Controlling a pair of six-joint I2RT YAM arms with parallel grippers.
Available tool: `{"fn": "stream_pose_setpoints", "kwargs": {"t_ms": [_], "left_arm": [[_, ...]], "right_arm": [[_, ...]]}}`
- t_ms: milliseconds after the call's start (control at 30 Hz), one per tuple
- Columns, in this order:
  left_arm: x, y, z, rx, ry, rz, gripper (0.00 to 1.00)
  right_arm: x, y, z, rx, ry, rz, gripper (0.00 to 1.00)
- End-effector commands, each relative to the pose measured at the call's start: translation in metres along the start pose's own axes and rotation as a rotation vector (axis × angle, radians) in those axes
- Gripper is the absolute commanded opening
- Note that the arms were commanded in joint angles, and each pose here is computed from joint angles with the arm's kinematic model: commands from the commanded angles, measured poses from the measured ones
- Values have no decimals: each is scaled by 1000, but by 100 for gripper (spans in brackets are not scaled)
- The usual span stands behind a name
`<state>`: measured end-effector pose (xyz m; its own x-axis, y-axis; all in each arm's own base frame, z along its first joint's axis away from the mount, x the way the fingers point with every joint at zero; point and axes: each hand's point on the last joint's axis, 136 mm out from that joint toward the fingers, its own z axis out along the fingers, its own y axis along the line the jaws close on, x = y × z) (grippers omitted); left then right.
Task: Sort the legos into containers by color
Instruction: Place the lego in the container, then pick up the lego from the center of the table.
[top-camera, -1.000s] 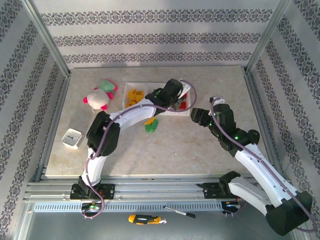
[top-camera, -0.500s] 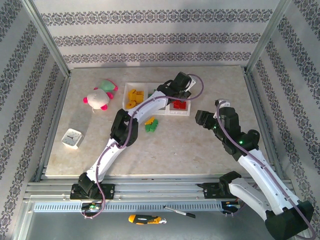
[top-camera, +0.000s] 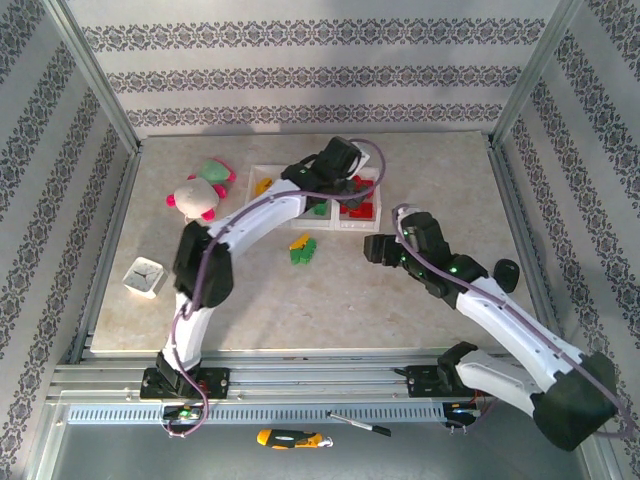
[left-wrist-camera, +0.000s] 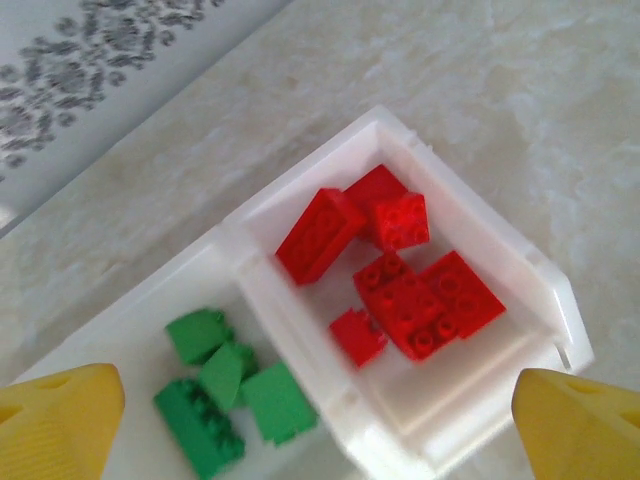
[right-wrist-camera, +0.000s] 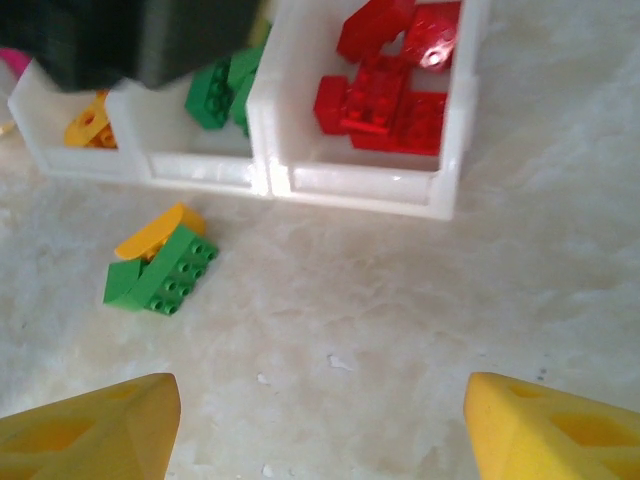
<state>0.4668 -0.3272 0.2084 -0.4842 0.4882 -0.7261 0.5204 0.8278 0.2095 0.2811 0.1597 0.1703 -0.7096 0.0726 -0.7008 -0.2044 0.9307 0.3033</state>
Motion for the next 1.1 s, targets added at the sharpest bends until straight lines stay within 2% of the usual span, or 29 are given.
{"fn": "stream_pose_setpoints", "kwargs": {"t_ms": [0, 267, 467, 600, 767, 1067], "left_arm": [[17, 27, -23, -45, -29, -153, 99], [103, 68, -81, -59, 3, -429, 99], [166, 75, -112, -101, 59, -492, 99], [194, 70, -123, -95, 66, -512, 99], [215, 65, -128, -85, 86, -522, 99], [218, 64, -130, -82, 79, -518, 99]], "right_arm": [[-21, 22, 6, -36, -52, 1, 75], [-11, 50, 56, -29, 32, 88, 75], [2, 81, 96, -21, 129, 105, 75], [19, 101, 125, -6, 227, 129, 74], [37, 112, 154, 34, 318, 140, 73], [57, 92, 174, 133, 384, 151, 61]]}}
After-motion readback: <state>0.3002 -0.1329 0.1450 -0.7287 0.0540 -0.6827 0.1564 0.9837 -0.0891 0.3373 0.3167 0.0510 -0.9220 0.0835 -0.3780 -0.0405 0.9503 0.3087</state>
